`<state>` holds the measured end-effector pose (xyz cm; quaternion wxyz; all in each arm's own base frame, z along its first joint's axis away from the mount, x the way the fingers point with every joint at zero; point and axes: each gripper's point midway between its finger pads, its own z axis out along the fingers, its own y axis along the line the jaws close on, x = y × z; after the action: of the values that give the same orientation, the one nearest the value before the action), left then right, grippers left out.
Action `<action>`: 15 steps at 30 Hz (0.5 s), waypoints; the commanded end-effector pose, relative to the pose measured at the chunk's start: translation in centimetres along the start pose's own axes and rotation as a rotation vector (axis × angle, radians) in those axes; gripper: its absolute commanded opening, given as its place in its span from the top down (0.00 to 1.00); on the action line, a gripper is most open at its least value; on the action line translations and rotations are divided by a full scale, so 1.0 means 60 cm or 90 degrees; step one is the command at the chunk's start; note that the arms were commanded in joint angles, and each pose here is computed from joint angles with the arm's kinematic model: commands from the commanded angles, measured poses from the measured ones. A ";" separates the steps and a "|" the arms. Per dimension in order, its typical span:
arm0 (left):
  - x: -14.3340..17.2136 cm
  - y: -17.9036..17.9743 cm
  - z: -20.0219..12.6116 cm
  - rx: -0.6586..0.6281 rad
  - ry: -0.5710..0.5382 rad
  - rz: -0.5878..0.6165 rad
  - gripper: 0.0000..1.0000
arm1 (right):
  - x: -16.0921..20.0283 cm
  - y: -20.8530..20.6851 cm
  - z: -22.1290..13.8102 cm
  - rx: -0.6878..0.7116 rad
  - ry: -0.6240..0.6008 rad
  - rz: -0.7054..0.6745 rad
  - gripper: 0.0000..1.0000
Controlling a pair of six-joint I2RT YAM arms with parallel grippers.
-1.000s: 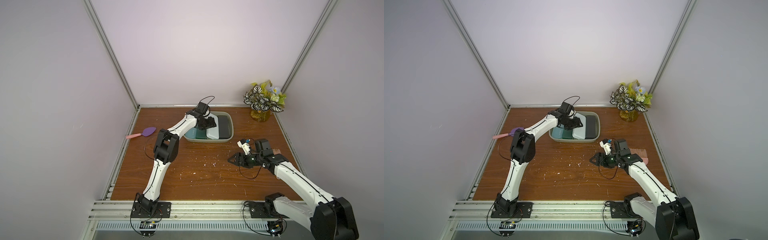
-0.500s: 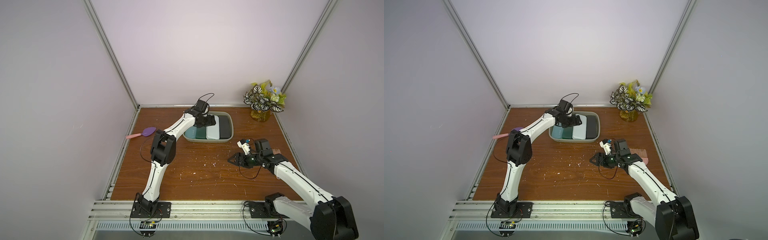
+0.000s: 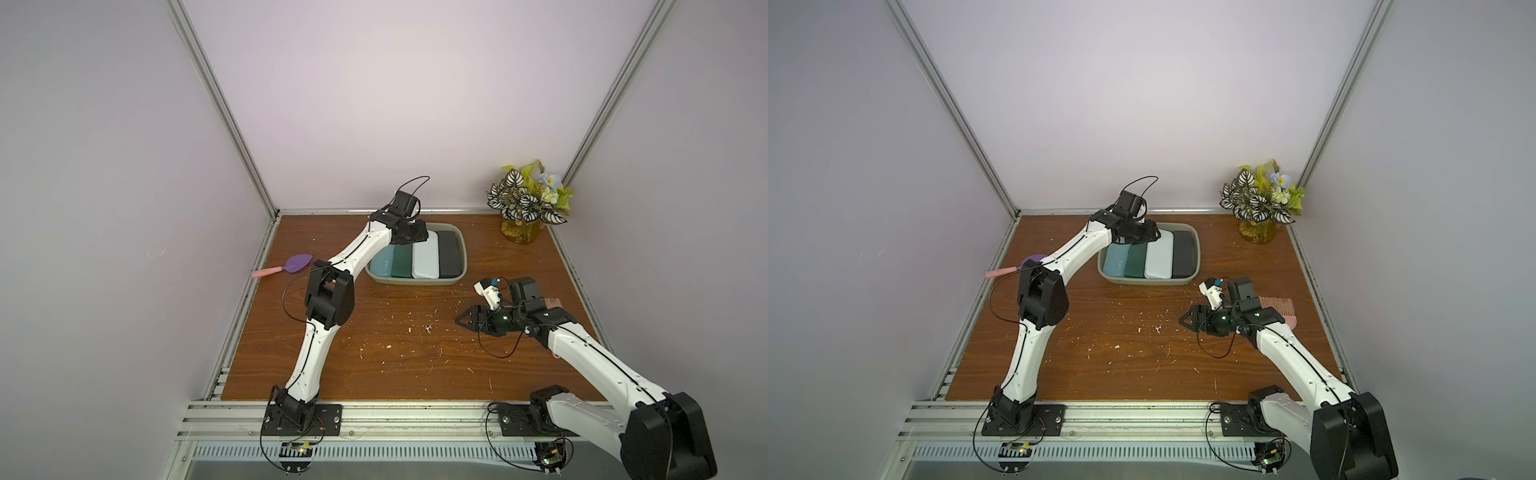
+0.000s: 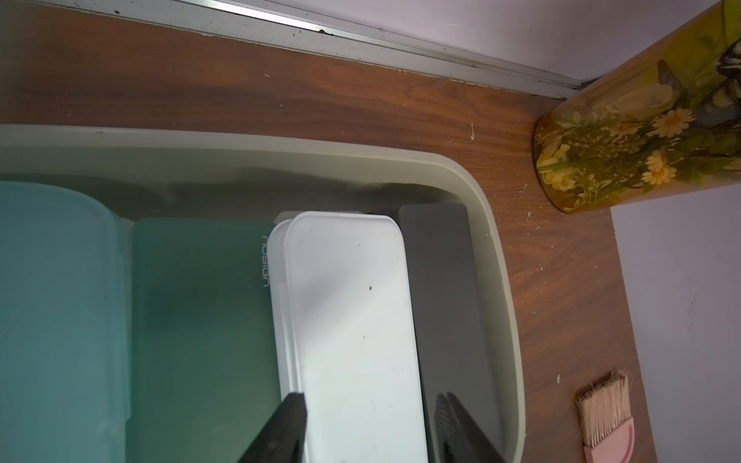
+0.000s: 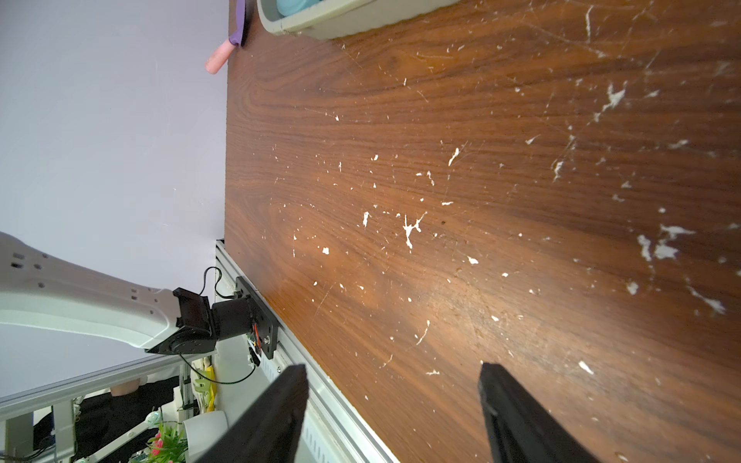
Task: Put the pencil case into the storage box
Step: Place the pencil case at the storage box.
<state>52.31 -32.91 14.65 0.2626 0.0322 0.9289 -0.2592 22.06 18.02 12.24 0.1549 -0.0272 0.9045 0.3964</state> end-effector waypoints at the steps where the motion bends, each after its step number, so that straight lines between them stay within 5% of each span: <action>1: 0.016 0.025 0.026 -0.016 0.026 -0.019 0.48 | -0.002 0.010 -0.002 -0.019 0.001 -0.009 0.26; 15: 0.041 0.040 0.044 -0.033 0.048 -0.023 0.59 | -0.002 0.010 0.001 -0.023 0.003 -0.007 0.26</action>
<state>52.13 -32.58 11.15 0.2357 0.0210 0.9412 -0.2412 22.16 18.09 12.18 0.1545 -0.0274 0.9041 0.3976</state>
